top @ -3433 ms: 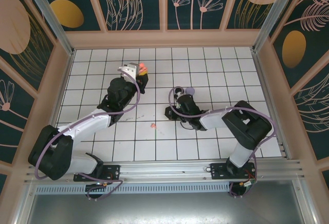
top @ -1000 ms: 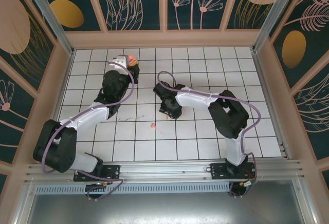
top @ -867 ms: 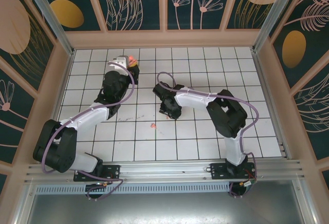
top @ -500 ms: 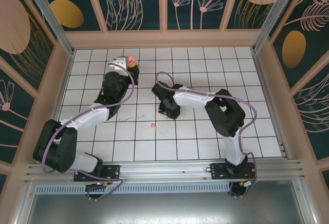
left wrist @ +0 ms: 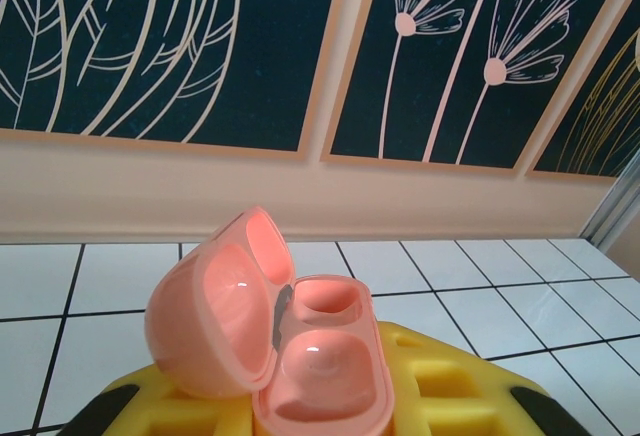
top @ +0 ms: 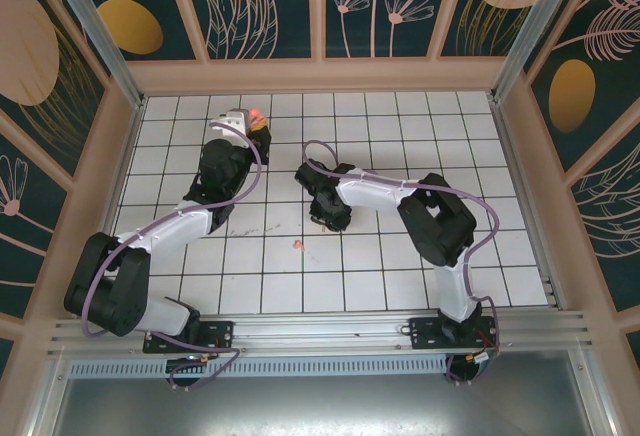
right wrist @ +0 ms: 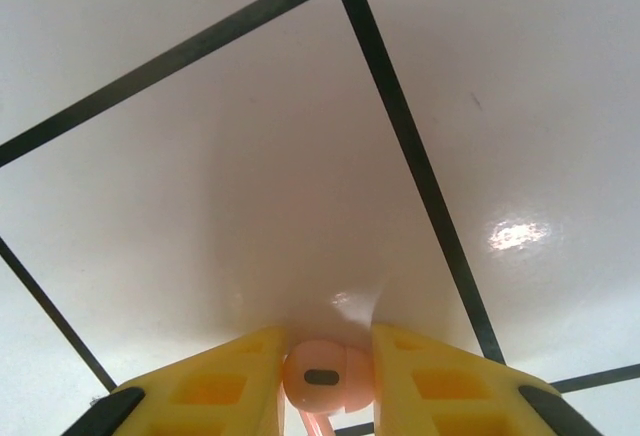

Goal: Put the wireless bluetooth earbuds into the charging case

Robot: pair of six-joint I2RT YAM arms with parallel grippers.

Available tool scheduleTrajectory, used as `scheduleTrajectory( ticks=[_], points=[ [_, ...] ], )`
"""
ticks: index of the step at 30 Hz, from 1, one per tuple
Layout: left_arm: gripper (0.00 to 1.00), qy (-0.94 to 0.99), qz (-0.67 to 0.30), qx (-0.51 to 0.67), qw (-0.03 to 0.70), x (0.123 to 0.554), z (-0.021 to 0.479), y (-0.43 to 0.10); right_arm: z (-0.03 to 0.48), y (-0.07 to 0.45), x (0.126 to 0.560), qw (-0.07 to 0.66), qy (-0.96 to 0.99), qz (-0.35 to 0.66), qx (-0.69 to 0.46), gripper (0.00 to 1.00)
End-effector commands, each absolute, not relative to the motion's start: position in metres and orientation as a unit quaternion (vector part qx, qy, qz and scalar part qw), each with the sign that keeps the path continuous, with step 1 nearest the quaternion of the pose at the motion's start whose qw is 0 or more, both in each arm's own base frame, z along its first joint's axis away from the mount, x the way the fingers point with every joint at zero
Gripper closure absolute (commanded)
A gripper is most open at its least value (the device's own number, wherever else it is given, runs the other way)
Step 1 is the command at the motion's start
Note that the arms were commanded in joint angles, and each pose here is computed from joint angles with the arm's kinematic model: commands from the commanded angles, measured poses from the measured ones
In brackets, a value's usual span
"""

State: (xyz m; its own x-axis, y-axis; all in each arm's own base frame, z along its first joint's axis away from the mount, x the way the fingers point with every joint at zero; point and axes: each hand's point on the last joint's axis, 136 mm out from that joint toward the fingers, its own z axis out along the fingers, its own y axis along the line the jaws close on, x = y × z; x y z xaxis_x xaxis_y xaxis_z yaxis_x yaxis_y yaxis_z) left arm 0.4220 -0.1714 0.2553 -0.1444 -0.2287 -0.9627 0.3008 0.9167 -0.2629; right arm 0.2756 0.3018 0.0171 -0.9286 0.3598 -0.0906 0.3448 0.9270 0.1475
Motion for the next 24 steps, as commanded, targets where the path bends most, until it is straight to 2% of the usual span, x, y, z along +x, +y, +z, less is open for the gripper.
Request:
scheduleTrajectory(
  ticks=[1,7,13,24],
  points=[
    [1.00,0.712,-0.219,0.024,0.666,0.419,0.271,-0.171,0.011,0.307,0.275,0.059,0.981,0.069,0.171,0.75],
    [1.00,0.700,-0.234,0.047,0.673,0.411,0.281,-0.177,0.031,0.305,0.288,0.115,0.975,0.092,0.169,0.77],
    [1.00,0.669,-0.263,0.090,0.690,0.392,0.297,-0.187,0.076,0.299,0.312,0.209,0.955,0.129,0.164,0.79],
    [1.00,0.623,-0.301,0.196,0.695,0.354,0.303,-0.209,0.212,0.271,0.349,0.385,0.892,0.203,0.121,0.78]
  ],
)
